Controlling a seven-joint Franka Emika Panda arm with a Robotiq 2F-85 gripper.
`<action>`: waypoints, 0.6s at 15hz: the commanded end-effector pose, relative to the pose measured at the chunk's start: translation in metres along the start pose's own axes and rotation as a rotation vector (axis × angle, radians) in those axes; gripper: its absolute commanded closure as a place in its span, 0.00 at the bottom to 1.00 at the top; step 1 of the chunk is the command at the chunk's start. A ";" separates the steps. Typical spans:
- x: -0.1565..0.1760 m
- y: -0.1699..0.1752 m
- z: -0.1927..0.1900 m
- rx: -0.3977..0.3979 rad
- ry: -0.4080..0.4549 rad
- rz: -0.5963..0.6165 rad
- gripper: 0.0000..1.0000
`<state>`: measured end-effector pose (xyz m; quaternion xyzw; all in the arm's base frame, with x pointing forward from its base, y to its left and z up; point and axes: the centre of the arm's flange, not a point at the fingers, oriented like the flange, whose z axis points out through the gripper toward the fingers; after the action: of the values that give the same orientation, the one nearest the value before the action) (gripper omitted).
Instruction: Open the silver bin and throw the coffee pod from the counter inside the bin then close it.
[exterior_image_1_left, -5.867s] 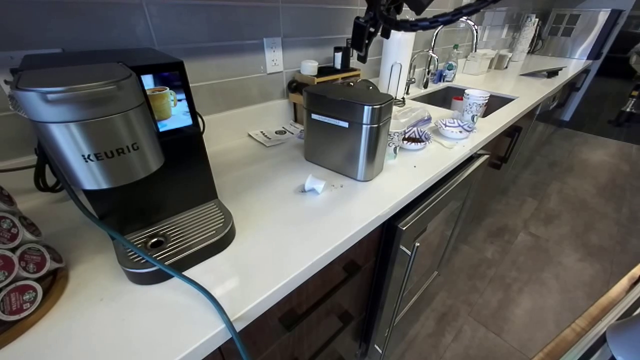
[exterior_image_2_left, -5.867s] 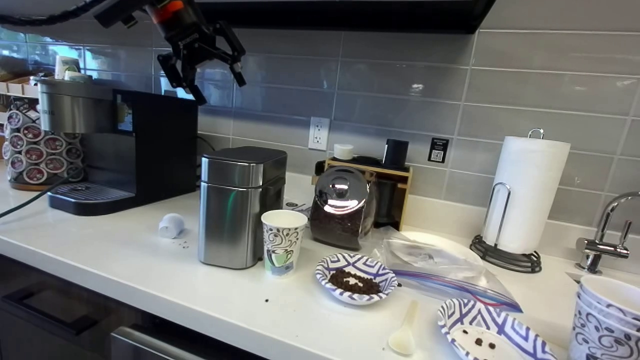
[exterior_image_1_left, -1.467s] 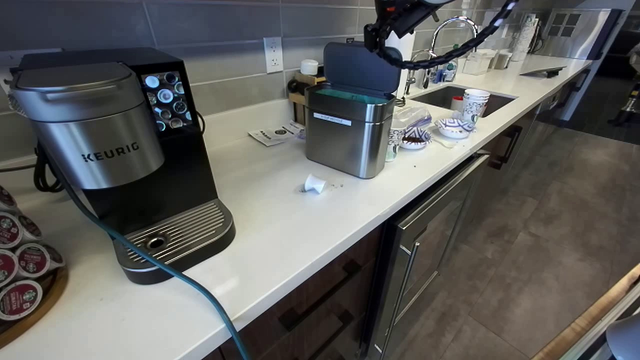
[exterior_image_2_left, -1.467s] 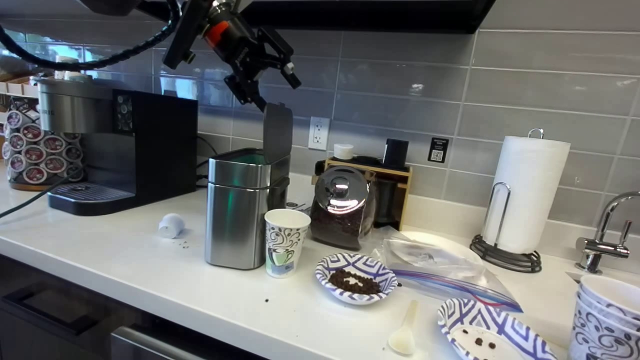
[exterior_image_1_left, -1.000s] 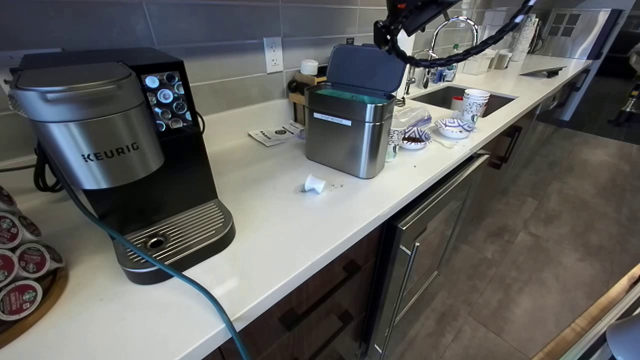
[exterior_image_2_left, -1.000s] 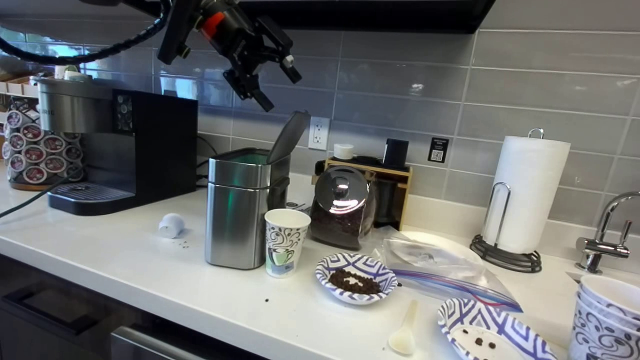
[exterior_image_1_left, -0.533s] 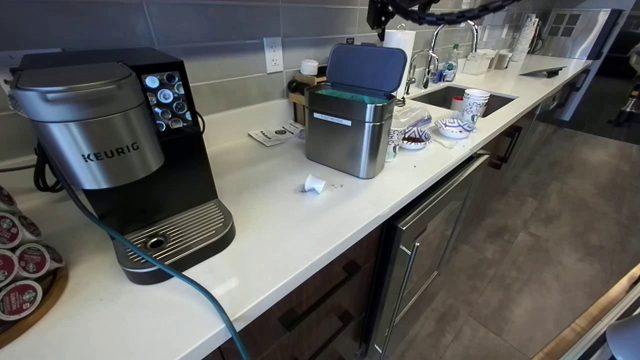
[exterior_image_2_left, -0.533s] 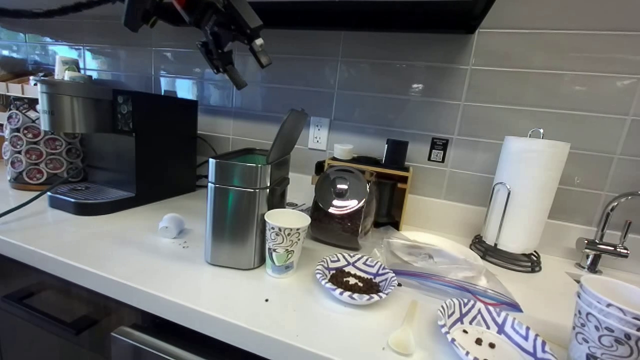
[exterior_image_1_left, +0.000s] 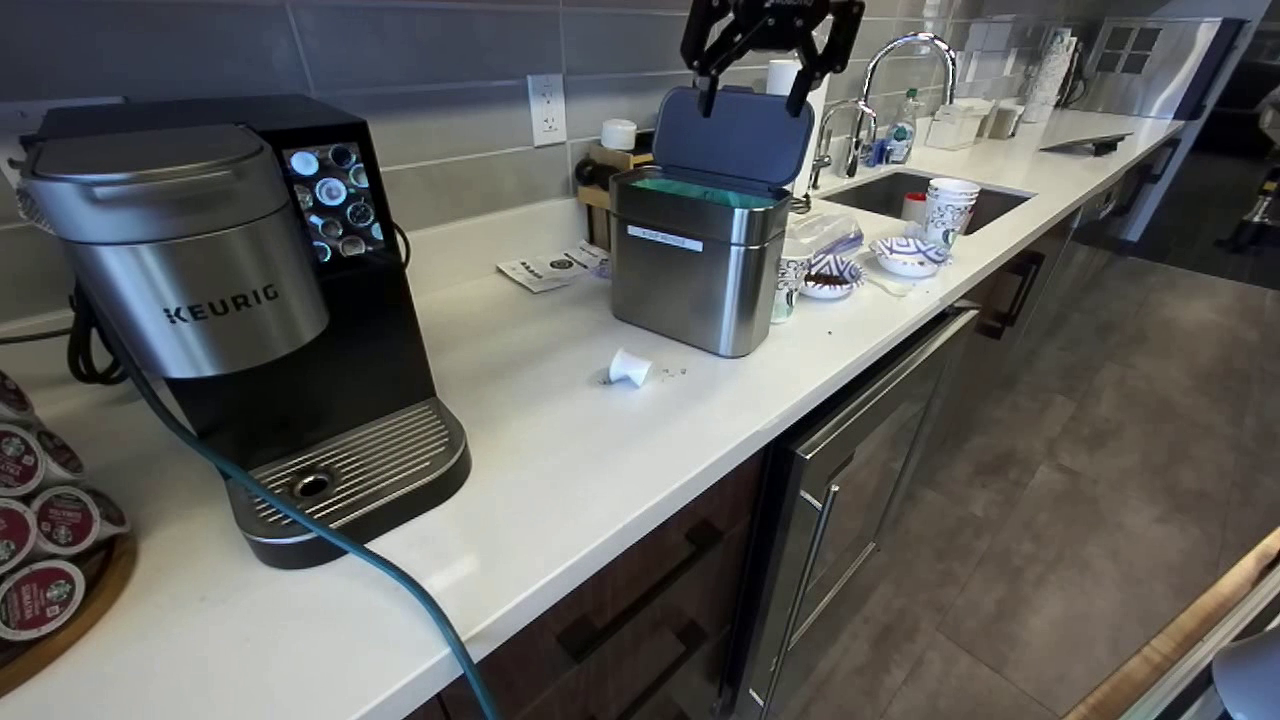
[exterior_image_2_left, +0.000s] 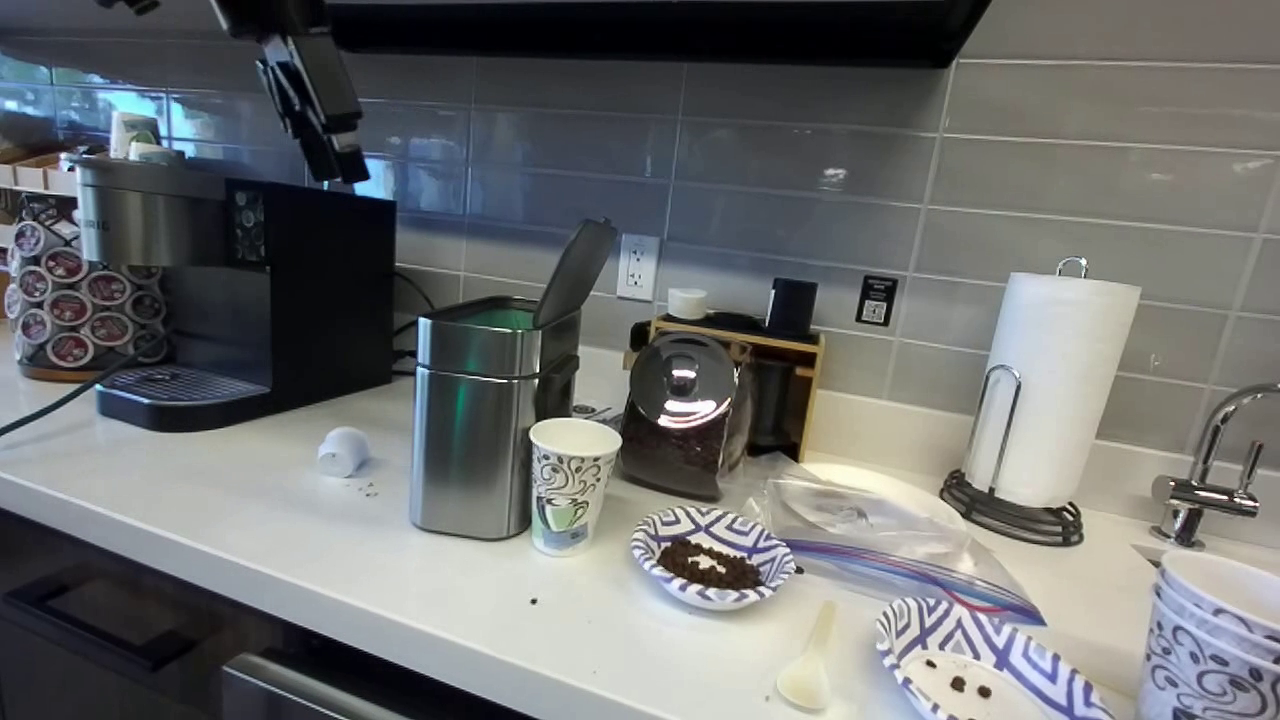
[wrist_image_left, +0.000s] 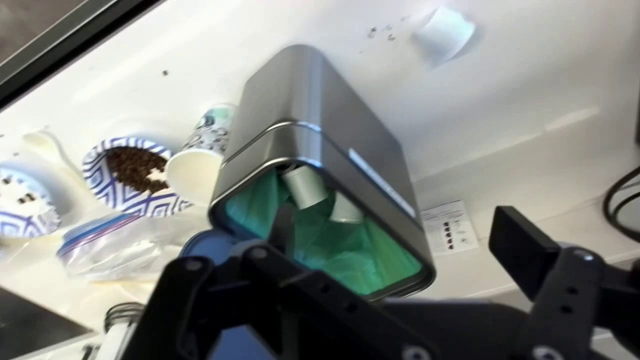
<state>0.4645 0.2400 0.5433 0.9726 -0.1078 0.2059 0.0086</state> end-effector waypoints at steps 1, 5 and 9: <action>-0.029 -0.009 0.023 0.125 -0.005 -0.145 0.00; -0.037 -0.025 0.051 0.172 0.024 -0.372 0.00; -0.039 -0.037 0.086 0.196 0.012 -0.601 0.00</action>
<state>0.4616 0.2754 0.4738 0.9658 0.1332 0.2215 -0.0186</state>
